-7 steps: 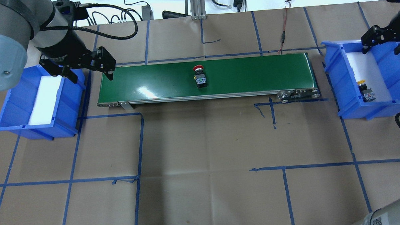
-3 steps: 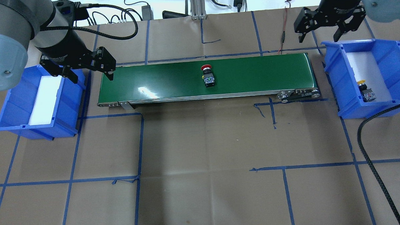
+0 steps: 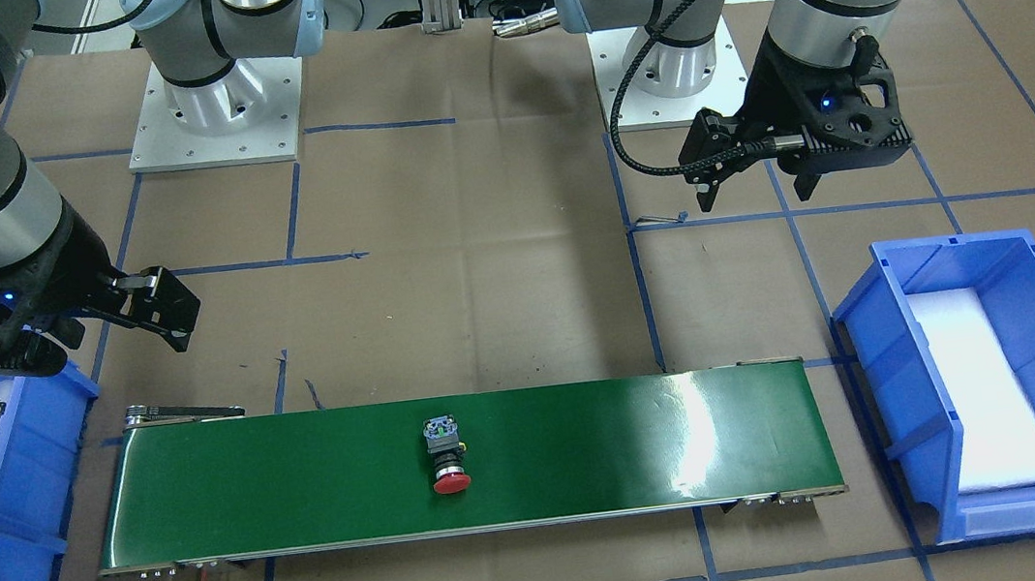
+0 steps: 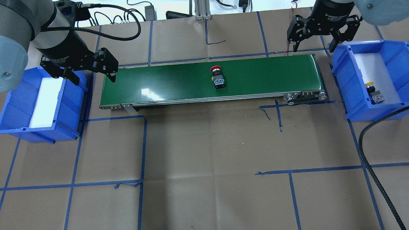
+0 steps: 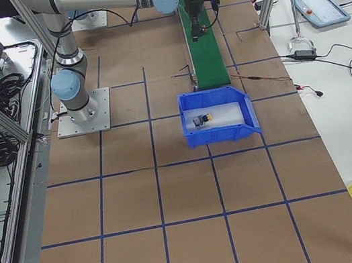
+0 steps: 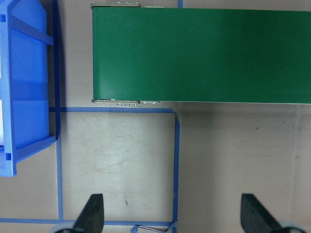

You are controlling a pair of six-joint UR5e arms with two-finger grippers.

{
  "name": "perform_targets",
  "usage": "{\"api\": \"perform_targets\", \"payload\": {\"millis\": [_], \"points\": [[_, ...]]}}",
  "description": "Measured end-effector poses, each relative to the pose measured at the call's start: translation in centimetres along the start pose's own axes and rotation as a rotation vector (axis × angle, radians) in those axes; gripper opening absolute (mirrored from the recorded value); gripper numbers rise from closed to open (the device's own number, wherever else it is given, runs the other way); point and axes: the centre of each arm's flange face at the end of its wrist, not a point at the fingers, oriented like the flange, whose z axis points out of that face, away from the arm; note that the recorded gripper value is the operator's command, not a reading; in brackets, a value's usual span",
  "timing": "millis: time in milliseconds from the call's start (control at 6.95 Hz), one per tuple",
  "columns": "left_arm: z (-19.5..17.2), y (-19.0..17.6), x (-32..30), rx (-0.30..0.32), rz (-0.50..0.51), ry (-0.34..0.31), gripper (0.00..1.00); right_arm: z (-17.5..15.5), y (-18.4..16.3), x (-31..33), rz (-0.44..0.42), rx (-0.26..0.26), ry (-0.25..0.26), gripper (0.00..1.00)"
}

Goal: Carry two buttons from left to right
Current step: 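Move the right gripper over the conveyor toward the red button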

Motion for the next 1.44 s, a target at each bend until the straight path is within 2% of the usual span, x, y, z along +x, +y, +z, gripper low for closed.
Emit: {"api": "perform_targets", "payload": {"millis": [1008, 1440], "points": [[0.0, 0.0, 0.0, -0.001, 0.0, -0.001, 1.0, 0.7, 0.1, -0.1, 0.0, -0.017, 0.001, 1.0], [0.1, 0.0, 0.0, -0.001, 0.0, 0.0, 1.0, 2.8, 0.8, -0.9, -0.017, -0.068, -0.007, 1.0]]}}
